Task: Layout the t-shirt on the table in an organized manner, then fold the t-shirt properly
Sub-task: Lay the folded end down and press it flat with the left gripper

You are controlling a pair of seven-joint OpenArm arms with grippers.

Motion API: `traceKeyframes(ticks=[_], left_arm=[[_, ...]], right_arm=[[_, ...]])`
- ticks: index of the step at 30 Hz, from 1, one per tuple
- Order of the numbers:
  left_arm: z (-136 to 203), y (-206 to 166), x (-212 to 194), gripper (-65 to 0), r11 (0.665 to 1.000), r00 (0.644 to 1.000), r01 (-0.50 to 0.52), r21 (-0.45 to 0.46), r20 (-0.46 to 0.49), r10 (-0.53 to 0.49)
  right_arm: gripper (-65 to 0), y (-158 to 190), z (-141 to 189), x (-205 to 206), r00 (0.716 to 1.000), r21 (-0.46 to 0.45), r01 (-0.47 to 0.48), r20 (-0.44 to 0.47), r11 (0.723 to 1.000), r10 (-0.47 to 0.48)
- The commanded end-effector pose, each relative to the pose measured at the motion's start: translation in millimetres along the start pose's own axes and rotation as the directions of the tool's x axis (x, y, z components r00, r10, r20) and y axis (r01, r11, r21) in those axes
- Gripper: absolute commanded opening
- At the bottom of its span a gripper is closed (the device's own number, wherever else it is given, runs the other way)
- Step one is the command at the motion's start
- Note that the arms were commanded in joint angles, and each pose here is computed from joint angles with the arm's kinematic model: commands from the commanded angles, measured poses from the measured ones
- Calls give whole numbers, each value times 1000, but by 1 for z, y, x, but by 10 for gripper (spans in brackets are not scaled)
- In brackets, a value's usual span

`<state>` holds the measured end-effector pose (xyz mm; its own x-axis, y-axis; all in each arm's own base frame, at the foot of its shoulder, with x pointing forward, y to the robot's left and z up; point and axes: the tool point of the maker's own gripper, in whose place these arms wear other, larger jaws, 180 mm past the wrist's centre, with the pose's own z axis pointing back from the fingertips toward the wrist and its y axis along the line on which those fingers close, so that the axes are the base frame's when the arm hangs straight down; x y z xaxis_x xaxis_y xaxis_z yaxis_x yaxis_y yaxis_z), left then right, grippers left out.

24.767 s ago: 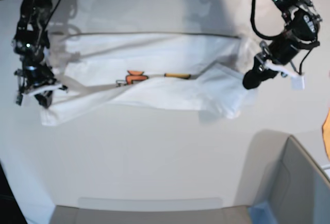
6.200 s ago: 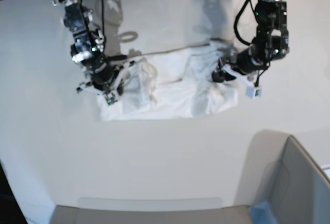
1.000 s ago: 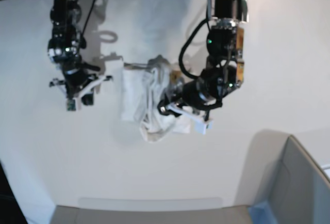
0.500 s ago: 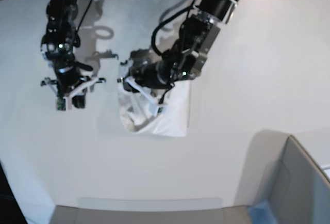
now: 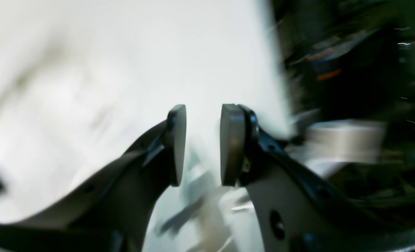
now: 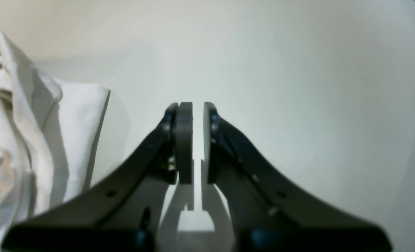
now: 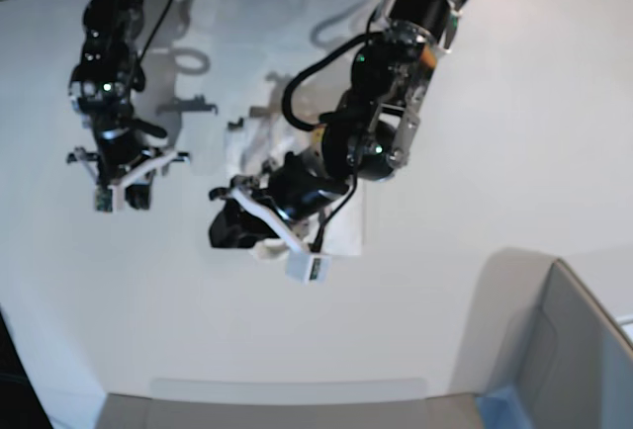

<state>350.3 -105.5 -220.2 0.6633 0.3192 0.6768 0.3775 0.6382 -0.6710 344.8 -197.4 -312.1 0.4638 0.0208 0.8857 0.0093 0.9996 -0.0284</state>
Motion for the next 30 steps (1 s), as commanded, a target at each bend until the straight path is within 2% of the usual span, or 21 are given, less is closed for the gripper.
traceKeyframes(ticks=[1,4,8,11,13,17,22,30], left_arm=[[4,9,5,-489,999,1000,23,23,10,-23],[12,45,8,-489,994,1000,28,107,6,-29],[17,108,-13,-490,967,997,-54,247,-40,66],[21,134,-17,-492,947,992,-98,305,-42,116],[22,136,-20,-525,945,991,-104,310,-45,124],[24,139,-30,-650,936,987,-124,328,-56,150],[28,153,-40,-650,888,971,-198,414,-40,236],[18,136,-64,-649,911,975,-104,400,-138,172]], right_arm=[[-599,-2,1,19,998,-1,-8,60,1000,8],[-599,-2,1,19,998,-1,-8,60,1000,8],[-599,-2,1,19,998,-1,-8,62,1000,8],[-599,-2,1,19,998,-1,-8,62,1000,8],[-599,-2,0,20,998,-1,-7,62,1000,7],[-599,-1,0,19,998,0,-8,60,1000,8],[-599,-1,0,19,998,0,-8,60,1000,8],[-599,-1,0,19,998,1,-6,60,1000,6]])
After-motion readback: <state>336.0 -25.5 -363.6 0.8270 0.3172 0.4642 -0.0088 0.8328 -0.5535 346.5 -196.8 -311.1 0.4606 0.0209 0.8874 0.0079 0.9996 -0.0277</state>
